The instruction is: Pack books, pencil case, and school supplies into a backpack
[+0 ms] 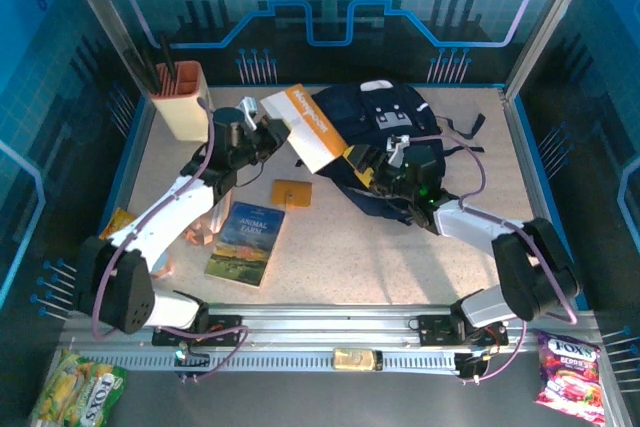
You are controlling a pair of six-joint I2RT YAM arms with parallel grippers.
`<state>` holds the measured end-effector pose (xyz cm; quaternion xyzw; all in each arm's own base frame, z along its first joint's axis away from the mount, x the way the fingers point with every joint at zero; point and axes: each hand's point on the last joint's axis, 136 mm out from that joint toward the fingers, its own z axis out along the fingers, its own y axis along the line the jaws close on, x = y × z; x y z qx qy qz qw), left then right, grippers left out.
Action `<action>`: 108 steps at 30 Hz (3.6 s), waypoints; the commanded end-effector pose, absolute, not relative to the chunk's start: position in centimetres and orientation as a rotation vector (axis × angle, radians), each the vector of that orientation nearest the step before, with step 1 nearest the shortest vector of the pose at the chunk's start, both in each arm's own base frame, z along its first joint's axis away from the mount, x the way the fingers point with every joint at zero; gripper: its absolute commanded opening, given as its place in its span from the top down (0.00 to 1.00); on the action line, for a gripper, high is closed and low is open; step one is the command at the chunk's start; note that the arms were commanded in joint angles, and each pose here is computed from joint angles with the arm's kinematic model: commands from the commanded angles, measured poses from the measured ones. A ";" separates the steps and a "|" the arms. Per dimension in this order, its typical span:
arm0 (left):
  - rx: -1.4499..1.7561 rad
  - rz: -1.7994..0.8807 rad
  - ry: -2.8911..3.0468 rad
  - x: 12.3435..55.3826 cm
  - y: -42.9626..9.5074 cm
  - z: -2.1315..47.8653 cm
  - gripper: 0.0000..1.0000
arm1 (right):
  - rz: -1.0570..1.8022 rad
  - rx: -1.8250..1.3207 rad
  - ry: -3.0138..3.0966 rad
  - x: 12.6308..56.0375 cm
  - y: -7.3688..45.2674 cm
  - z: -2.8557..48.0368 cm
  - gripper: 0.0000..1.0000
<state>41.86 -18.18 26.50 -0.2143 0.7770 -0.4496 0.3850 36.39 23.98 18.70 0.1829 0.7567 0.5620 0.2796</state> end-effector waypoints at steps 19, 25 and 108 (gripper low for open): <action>-0.680 -1.411 1.826 46.3 -20.2 28.7 1.00 | 1.895 0.633 1.749 41.4 26.7 22.7 0.22; -0.676 -1.425 1.833 45.9 -20.3 28.4 1.00 | 1.927 0.598 1.724 42.2 27.5 23.5 0.34; 1.033 -0.063 2.366 42.3 -44.5 8.0 0.89 | 0.479 0.810 2.098 28.6 -3.2 22.8 1.00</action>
